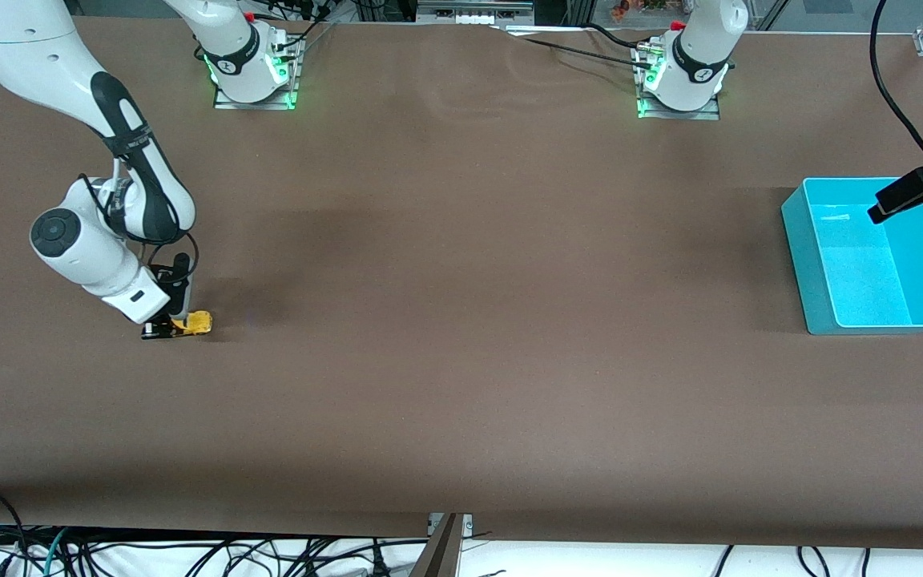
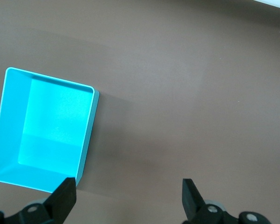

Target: Wind and store yellow beetle car

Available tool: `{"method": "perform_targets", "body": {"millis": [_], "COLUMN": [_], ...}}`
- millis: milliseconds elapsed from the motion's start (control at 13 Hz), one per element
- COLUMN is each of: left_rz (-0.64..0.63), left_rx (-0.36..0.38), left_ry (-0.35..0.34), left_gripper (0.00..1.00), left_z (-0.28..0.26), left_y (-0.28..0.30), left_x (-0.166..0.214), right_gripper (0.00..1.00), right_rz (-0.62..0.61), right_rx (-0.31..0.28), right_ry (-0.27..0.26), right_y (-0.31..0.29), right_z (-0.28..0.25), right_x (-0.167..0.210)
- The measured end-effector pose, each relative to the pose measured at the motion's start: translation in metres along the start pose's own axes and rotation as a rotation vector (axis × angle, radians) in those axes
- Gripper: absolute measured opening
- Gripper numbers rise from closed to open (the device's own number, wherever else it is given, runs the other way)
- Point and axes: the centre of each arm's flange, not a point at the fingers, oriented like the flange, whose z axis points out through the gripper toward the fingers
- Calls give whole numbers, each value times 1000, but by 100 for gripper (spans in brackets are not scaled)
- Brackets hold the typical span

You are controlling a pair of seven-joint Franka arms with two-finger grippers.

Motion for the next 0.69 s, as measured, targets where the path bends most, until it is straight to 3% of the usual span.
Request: {"method": "perform_targets", "body": {"millis": [308, 538, 692], "left_rz": [-1, -2, -2], "left_rx": [-1, -2, -2], "left_ry": [9, 11, 11], "left_gripper": [100, 100, 100], "left_z": [-4, -5, -5], "left_y": [-1, -1, -1], "left_x": [0, 1, 1], "right_gripper": [44, 46, 56], "right_rz": [-6, -10, -14], "right_rx": [-38, -38, -31], "right_ry": [-21, -19, -12], "right_y": [-11, -12, -13], "right_z": [3, 5, 9], "right_x": [-55, -56, -52]}}
